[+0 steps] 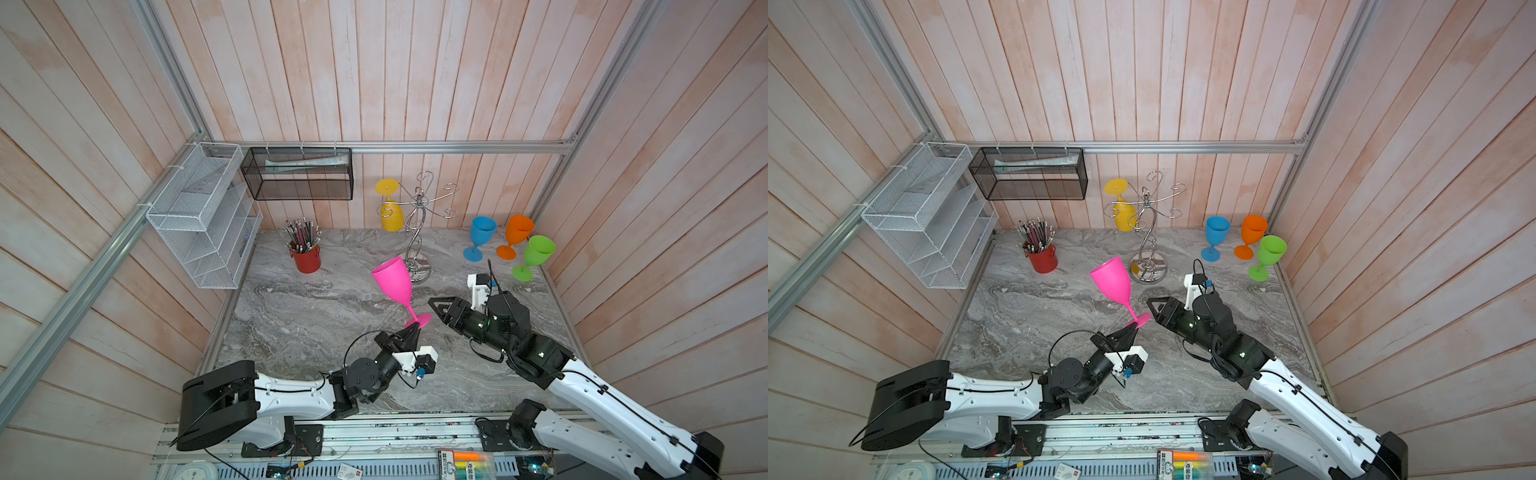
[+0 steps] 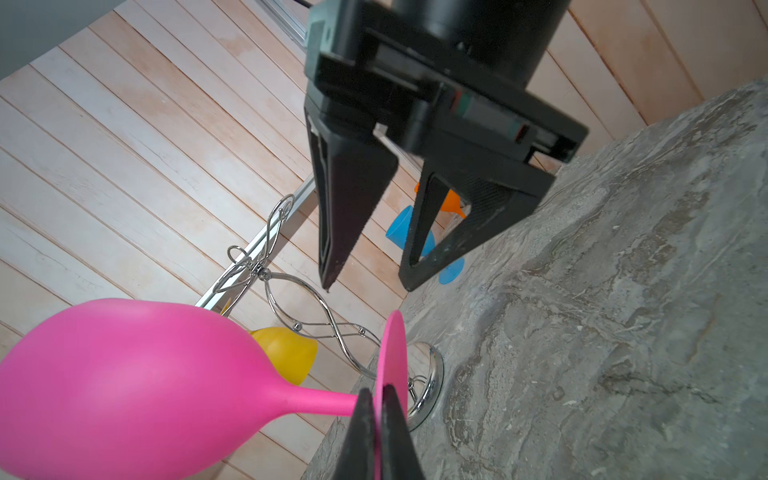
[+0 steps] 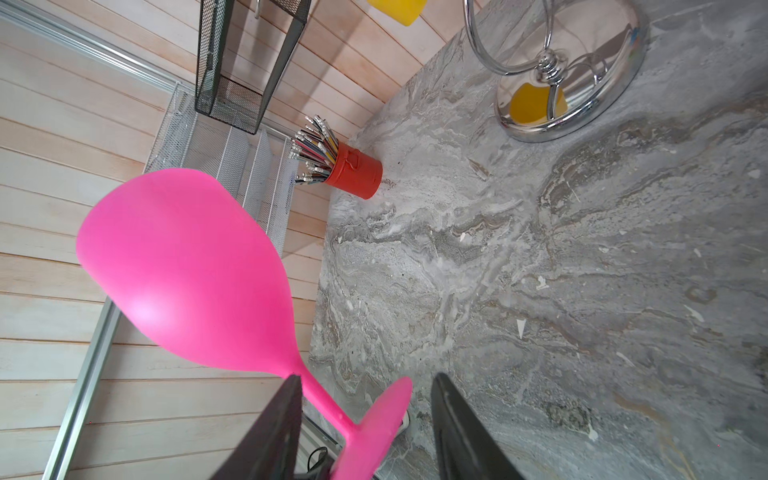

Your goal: Take the wine glass off the wine glass rack

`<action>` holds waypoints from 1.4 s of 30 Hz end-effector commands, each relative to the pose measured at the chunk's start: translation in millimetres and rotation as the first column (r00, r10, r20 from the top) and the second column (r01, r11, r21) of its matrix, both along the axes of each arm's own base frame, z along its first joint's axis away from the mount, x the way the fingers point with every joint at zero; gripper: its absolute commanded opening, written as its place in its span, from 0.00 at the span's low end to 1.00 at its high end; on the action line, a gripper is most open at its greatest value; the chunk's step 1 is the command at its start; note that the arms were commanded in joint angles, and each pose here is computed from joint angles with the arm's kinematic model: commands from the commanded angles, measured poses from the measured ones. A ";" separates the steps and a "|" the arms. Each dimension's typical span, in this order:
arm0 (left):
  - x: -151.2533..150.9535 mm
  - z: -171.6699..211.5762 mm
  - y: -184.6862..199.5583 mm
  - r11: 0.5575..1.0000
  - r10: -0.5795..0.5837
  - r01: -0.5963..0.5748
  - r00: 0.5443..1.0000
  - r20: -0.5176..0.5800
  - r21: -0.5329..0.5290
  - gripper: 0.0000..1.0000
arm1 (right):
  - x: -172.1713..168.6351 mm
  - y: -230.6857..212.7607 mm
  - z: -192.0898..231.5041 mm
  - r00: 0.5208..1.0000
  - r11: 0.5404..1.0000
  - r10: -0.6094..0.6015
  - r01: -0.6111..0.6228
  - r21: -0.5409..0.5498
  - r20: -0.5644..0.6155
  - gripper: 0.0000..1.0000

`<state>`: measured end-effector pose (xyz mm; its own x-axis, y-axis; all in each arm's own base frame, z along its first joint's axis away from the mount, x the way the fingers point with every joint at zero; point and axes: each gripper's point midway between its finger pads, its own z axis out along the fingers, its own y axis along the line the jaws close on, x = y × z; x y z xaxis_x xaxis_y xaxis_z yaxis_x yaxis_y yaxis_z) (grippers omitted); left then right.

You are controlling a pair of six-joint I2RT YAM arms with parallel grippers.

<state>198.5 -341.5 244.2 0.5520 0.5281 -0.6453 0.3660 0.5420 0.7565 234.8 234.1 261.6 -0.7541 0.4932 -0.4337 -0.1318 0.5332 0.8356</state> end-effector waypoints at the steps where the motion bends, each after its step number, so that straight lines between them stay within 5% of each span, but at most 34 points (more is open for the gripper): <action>1: -0.9 5.7 -11.3 1.000 -0.021 0.021 0.999 0.024 0.008 0.00 | 1.6 12.9 5.8 0.999 0.999 0.045 -0.045 0.015 0.005 0.52; 8: 1.4 7.6 -20.1 0.999 -0.021 0.019 0.998 0.057 0.030 0.00 | 5.6 20.6 -1.7 0.998 0.998 0.059 -0.059 0.016 -0.011 0.48; 31: 4.3 13.3 -19.9 1.000 0.006 -0.009 0.997 0.080 0.027 0.00 | 6.8 20.0 -8.0 0.999 0.998 0.052 -0.052 0.020 -0.005 0.01; 42: 7.4 18.7 -15.9 0.999 0.035 -0.037 0.996 0.087 0.017 0.05 | 7.6 20.0 -4.8 0.999 0.998 0.049 -0.049 0.029 0.009 0.00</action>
<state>206.2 -354.0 243.4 0.5697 0.5901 -0.5720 0.2979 0.5004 0.8129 247.3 250.2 257.1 -0.7632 0.4855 -0.4265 -0.1479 0.5112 0.8466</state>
